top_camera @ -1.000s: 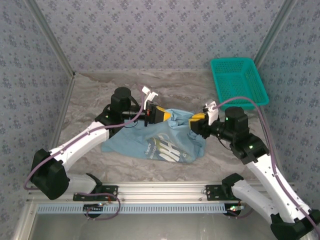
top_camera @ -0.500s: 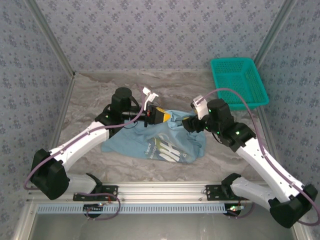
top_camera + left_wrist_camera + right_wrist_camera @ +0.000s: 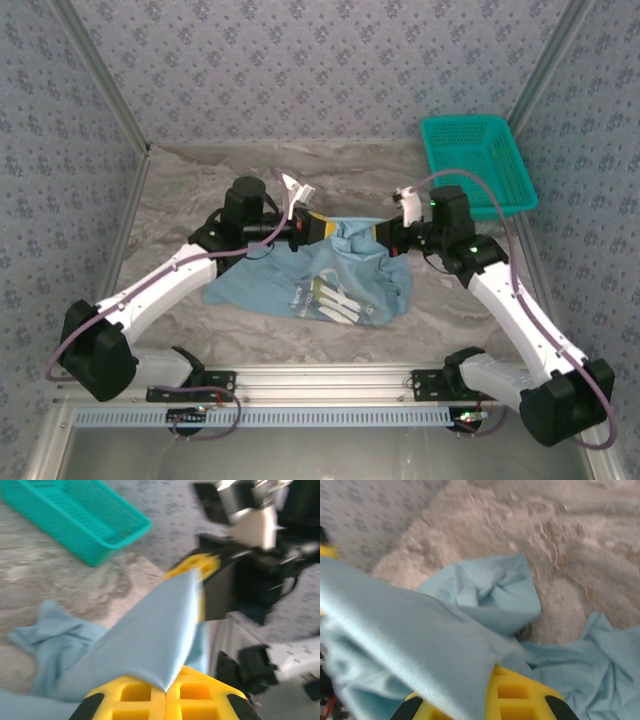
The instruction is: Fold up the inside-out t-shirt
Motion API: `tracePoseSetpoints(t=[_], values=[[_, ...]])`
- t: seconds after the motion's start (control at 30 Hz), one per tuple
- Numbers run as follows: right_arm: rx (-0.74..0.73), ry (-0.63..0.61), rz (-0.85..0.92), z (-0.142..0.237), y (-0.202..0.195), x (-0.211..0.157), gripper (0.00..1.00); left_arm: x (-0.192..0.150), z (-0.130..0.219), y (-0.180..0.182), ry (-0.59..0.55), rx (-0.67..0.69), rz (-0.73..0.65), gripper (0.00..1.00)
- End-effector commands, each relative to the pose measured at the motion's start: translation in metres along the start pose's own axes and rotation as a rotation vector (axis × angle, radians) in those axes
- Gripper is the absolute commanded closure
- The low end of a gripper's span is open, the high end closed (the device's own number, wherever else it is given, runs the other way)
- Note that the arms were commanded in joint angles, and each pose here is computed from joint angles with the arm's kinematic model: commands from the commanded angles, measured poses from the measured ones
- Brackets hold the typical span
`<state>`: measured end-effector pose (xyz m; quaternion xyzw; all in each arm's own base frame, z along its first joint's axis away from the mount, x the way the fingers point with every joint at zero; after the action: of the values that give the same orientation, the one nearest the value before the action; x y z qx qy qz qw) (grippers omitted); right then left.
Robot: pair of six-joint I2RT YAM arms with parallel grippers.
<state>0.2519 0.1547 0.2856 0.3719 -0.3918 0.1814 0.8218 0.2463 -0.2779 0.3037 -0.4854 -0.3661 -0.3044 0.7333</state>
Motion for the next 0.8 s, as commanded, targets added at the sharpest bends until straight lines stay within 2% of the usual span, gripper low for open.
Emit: tracePoseSetpoints(t=[0.0, 0.17, 0.23, 0.4, 0.47, 0.53, 0.63, 0.77], values=[[0.33, -0.138, -0.071, 0.025, 0.038, 0.029, 1.0, 0.005, 0.014, 0.026, -0.056, 0.249, -0.013, 1.0], [0.458, -0.204, -0.123, 0.03, 0.048, 0.039, 1.0, 0.004, 0.011, 0.042, -0.044, 0.359, 0.014, 1.0], [0.504, -0.234, -0.135, 0.031, 0.05, 0.043, 1.0, 0.003, 0.009, 0.049, -0.019, 0.413, 0.016, 0.95], [0.577, -0.295, -0.165, 0.03, 0.053, 0.053, 1.0, -0.001, 0.003, 0.059, 0.027, 0.492, 0.007, 0.76], [0.591, -0.302, -0.183, 0.028, 0.054, 0.057, 1.0, -0.002, 0.007, 0.064, 0.038, 0.549, 0.02, 0.64], [0.576, -0.279, -0.189, 0.024, 0.054, 0.056, 1.0, 0.0, 0.015, 0.063, 0.041, 0.58, 0.014, 0.56], [0.517, -0.27, -0.169, 0.021, 0.049, 0.054, 1.0, 0.007, 0.026, 0.041, -0.016, 0.495, -0.035, 0.48], [0.494, -0.245, -0.153, 0.017, 0.049, 0.051, 1.0, 0.011, 0.028, -0.008, -0.086, 0.187, -0.149, 0.47]])
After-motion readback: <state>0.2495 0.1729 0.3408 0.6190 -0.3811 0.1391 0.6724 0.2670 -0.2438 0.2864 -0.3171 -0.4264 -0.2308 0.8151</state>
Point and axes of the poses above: each hand's point on the last joint's axis, 136 mm out from that joint toward the fingers, its own z axis back along the fingers, its own y axis along the line the jaws close on, x = y × z, the point moved 5 cm from there along z, back along the fingers, and after that the axes turned 2 degrees about -z, right-handed, at the moved point
